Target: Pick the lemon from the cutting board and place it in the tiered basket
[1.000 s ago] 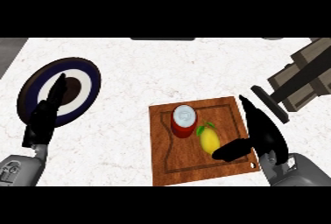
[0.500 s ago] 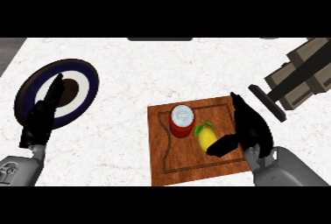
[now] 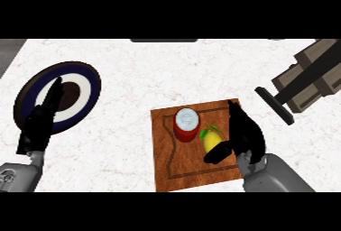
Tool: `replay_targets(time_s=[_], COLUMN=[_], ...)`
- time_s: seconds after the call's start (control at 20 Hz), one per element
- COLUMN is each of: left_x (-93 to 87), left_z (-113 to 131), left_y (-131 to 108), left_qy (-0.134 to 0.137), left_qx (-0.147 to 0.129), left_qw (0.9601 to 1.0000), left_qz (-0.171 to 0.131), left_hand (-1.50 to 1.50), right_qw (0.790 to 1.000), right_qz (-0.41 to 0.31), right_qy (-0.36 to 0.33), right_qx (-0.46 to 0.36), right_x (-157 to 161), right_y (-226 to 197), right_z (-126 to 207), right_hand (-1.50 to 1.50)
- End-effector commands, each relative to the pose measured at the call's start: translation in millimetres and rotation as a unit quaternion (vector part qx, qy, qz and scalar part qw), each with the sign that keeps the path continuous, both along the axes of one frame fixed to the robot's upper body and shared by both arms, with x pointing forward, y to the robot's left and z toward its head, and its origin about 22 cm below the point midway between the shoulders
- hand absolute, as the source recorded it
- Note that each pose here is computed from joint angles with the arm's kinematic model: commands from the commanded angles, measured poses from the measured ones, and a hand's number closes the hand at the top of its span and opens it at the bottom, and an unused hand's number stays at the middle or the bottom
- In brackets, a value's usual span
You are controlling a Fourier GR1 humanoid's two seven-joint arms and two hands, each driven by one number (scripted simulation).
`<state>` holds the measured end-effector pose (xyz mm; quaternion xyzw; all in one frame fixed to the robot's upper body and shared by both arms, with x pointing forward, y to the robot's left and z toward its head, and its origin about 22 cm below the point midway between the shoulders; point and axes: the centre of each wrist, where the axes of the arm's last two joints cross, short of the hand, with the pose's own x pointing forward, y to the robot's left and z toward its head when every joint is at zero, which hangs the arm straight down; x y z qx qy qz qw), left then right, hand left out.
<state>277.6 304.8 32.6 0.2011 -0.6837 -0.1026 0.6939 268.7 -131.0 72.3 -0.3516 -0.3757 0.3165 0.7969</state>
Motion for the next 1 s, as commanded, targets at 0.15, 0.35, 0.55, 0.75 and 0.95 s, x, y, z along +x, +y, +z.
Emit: replay_targets(time_s=[0.15, 0.35, 0.55, 0.75, 0.95], left_x=[-0.8, 1.4, -7.1, -0.8, -6.5], left_z=[2.3, 5.5, -3.1, 3.4, 9.2], left_y=[7.8, 4.6, 2.3, -5.3, -11.4], left_qy=[-0.001, -0.008, 0.005, 0.006, 0.003], left_qx=[-0.007, 0.0, -0.004, -0.005, -0.004], left_qw=[1.0, 1.0, 1.0, 0.9999, 1.0], left_qz=[-0.007, 0.003, -0.002, -0.01, -0.003], left_hand=[0.0, 0.0, 0.0, 0.0, 0.0], right_qw=[0.992, 0.991, 0.992, 0.989, 0.989], right_qz=[-0.095, -0.107, -0.093, -0.105, -0.097], right_qy=[0.076, 0.077, 0.084, 0.1, 0.11], right_qx=[-0.026, -0.032, -0.027, -0.008, -0.011], right_x=[11.9, 13.2, 6.0, 20.1, 10.4], right_y=[18.1, 11.8, 27.2, 24.7, 35.3], right_z=[3.1, 0.7, 0.7, -20.0, -12.7], right_hand=[-1.5, -1.5, -1.5, -1.5, -1.5])
